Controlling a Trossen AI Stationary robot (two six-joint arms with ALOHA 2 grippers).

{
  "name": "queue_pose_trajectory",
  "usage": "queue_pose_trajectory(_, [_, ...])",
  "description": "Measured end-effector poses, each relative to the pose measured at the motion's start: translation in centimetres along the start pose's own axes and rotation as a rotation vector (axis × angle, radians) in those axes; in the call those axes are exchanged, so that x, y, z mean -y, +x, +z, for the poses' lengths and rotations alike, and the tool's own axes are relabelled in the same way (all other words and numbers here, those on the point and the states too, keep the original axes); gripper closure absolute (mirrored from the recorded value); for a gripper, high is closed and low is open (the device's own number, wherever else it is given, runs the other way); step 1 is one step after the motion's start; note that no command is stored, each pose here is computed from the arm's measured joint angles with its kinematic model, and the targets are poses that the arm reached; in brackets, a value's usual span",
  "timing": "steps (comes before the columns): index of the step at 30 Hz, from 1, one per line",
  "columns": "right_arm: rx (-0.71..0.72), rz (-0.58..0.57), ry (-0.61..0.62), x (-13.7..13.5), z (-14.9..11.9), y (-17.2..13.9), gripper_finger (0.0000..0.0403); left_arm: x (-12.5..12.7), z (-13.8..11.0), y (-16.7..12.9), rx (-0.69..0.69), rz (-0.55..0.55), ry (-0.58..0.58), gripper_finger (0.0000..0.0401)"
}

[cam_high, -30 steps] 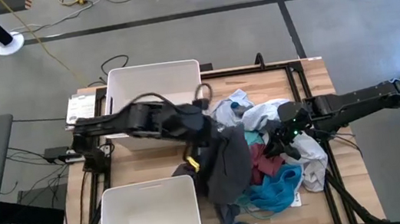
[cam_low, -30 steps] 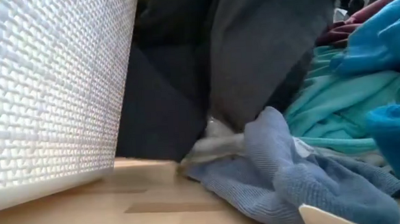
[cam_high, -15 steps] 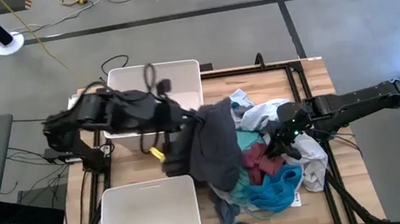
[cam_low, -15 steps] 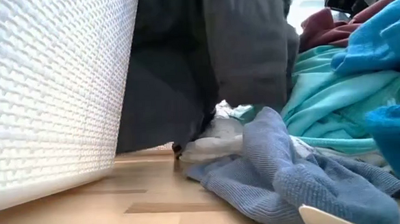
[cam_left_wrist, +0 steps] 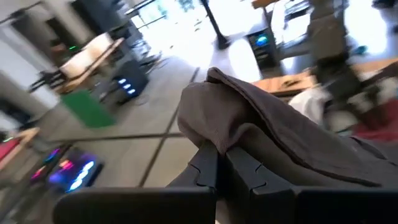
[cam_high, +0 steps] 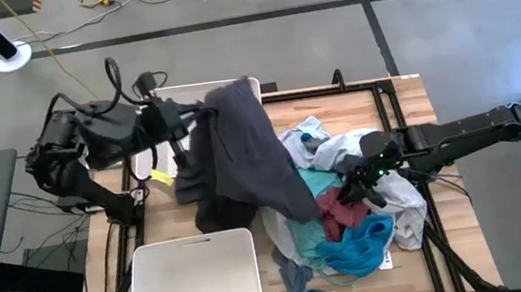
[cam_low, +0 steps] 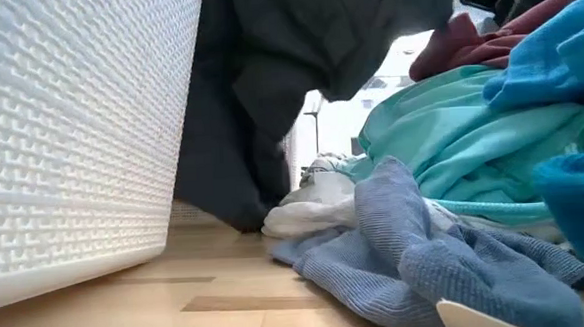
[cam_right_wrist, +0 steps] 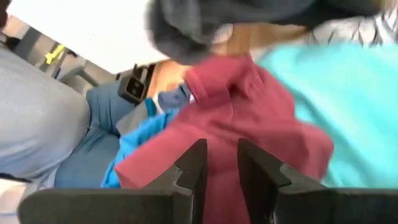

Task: Sort clothes
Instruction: Put the black shorts into the top white laundry bin

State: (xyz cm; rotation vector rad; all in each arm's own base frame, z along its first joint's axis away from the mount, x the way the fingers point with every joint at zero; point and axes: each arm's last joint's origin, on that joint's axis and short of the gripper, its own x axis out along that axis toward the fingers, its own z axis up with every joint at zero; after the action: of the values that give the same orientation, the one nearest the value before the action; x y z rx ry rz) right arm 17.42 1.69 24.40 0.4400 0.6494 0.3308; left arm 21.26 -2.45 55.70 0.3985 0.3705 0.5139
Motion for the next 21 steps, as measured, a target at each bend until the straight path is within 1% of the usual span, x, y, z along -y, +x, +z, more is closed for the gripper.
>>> queue_pose_trajectory(2, [0.035, 0.012, -0.017, -0.1, 0.4, 0.0, 0.0296, -0.2, -0.3, 0.1, -0.028, 0.025, 0.006, 0.0401])
queue_pose_trajectory(9, [0.144, 0.049, -0.087, -0.6, 1.4, -0.1, 0.0296, -0.2, -1.6, 1.2, -0.148, 0.044, 0.018, 0.0401])
queue_pose_trajectory(12, [0.193, 0.059, -0.149, -0.8, 1.9, -0.2, 0.0296, -0.2, -1.7, 1.7, -0.164, 0.056, 0.017, 0.0401])
queue_pose_trajectory(21, [0.285, 0.085, -0.214, -1.2, 2.8, -0.5, 0.0296, -0.5, -1.9, 2.0, -0.178, 0.073, 0.011, 0.0400])
